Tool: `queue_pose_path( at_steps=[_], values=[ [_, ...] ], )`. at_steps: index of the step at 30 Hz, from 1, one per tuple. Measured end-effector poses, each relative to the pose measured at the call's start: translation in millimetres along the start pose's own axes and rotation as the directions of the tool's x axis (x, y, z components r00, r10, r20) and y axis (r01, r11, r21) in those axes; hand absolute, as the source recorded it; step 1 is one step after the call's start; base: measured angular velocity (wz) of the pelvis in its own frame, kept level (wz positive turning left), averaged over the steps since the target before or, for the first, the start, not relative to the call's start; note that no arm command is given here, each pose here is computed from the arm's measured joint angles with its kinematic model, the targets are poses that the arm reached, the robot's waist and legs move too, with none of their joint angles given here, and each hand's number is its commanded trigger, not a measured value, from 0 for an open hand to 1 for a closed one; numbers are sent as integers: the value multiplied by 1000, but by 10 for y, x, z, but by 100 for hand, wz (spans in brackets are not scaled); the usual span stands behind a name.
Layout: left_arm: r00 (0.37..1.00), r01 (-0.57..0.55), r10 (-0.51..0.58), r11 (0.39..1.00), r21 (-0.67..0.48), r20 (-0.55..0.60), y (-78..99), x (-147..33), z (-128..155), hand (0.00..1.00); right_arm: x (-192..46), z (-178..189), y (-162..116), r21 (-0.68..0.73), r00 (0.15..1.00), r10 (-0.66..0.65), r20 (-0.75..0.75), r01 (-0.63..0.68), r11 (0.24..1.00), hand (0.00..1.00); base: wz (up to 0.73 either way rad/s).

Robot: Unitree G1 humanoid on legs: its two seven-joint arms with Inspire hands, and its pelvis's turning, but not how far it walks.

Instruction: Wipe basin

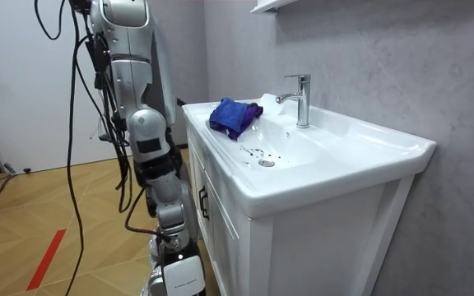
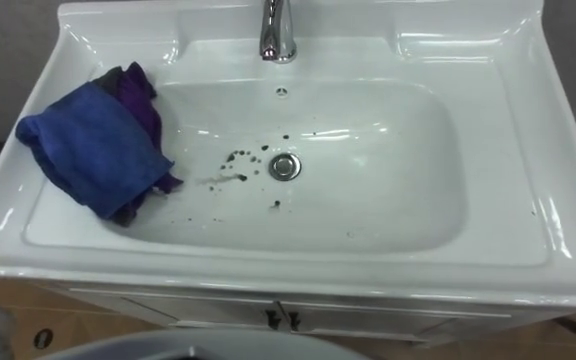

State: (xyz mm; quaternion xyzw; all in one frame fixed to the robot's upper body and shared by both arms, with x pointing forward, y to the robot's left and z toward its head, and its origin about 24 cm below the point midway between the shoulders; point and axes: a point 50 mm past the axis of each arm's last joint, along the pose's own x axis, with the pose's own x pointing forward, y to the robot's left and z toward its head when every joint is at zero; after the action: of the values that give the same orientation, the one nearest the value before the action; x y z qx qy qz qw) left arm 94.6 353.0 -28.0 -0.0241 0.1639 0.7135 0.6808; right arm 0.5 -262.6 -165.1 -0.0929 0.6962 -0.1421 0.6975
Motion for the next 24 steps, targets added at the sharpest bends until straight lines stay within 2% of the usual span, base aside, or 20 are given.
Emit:
queue_pose_path(
  at_steps=[4,9,13,16,22,24],
  values=[
    [997,30,-25,997,-66,78,-88,5,244,0,1,-21,-21,-2,1000,3,12,-3,1000,0,-2],
    [972,124,-100,987,-106,213,-247,-58,562,0,1,-2,-19,-6,999,30,25,-30,1000,0,0],
    [949,177,-142,979,-104,281,-297,-117,684,0,1,5,-28,13,999,38,32,-38,999,0,0],
    [912,212,-179,976,-51,369,-327,-171,774,0,0,7,-14,34,998,51,36,-52,998,0,0],
    [851,355,-292,932,-69,437,-455,-401,941,0,1,-15,-1,70,998,56,23,-58,996,0,2],
    [814,435,-368,899,-52,450,-562,-517,963,0,2,-11,-3,63,998,55,20,-56,996,0,7]
  ],
)
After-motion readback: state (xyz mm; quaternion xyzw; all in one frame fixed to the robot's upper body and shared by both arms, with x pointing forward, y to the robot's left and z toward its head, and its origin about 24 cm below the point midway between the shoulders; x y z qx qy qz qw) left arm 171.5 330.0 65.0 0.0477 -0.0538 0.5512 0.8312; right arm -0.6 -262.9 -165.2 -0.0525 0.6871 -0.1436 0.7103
